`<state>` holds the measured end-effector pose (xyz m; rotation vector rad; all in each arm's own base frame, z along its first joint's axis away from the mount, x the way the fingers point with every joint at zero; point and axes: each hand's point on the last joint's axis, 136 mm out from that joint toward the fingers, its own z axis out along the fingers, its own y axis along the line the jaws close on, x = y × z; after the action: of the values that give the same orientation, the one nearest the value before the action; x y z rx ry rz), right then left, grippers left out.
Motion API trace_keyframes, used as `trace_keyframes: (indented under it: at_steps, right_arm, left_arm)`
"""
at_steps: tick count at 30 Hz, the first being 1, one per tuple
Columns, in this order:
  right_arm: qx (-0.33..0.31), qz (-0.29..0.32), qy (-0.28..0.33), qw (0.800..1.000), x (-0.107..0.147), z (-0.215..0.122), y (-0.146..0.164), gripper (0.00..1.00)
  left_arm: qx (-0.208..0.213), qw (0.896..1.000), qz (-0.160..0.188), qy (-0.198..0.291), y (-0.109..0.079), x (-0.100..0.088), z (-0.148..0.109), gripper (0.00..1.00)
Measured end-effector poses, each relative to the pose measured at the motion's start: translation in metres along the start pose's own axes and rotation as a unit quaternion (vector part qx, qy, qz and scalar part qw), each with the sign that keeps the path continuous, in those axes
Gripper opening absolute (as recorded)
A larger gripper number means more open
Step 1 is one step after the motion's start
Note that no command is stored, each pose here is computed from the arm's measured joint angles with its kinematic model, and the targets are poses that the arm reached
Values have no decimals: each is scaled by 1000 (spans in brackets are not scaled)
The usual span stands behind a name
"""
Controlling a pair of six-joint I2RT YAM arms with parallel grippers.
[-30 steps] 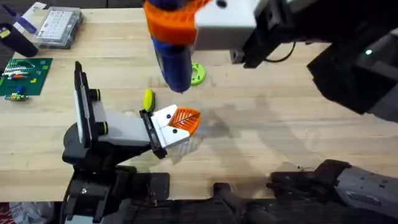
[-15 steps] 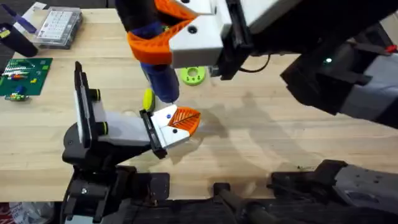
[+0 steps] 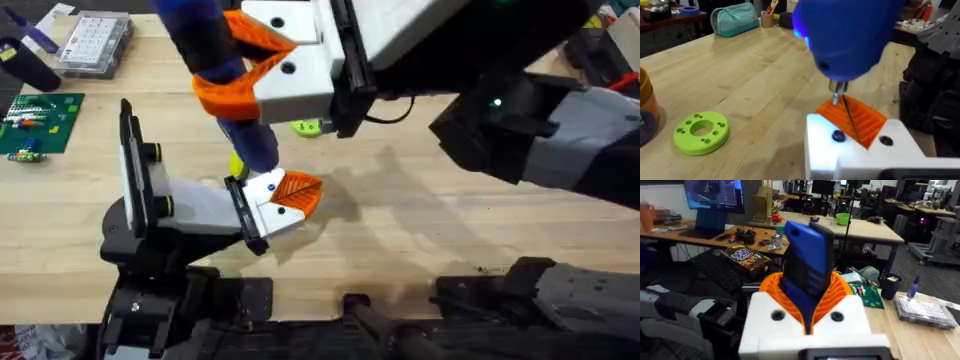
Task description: Pick up the gripper from the table and insert it into the empty holder that is missing its gripper. Then pick up a screw, insert it into the mounting hole, and use the screwdriver to tighten it. Finally, clean up the table by picking up the vegetable and placing it into the bucket.
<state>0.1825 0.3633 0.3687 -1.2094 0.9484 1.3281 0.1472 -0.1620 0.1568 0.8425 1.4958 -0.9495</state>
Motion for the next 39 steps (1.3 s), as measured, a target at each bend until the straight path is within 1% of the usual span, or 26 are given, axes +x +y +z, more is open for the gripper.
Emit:
trace_keyframes:
  at_steps: [20, 24, 39]
  right_arm:
    - [-38, -8, 4, 999, 3, 3, 16, 28]
    - [-38, -7, 7, 999, 7, 2, 17, 28]
    - [-38, -14, 7, 999, 10, 3, 16, 28]
  left_arm:
    - [0, 1000, 0, 0, 0, 0, 0, 13]
    - [0, 1000, 0, 0, 0, 0, 0, 13]
    - [0, 1000, 0, 0, 0, 0, 0, 13]
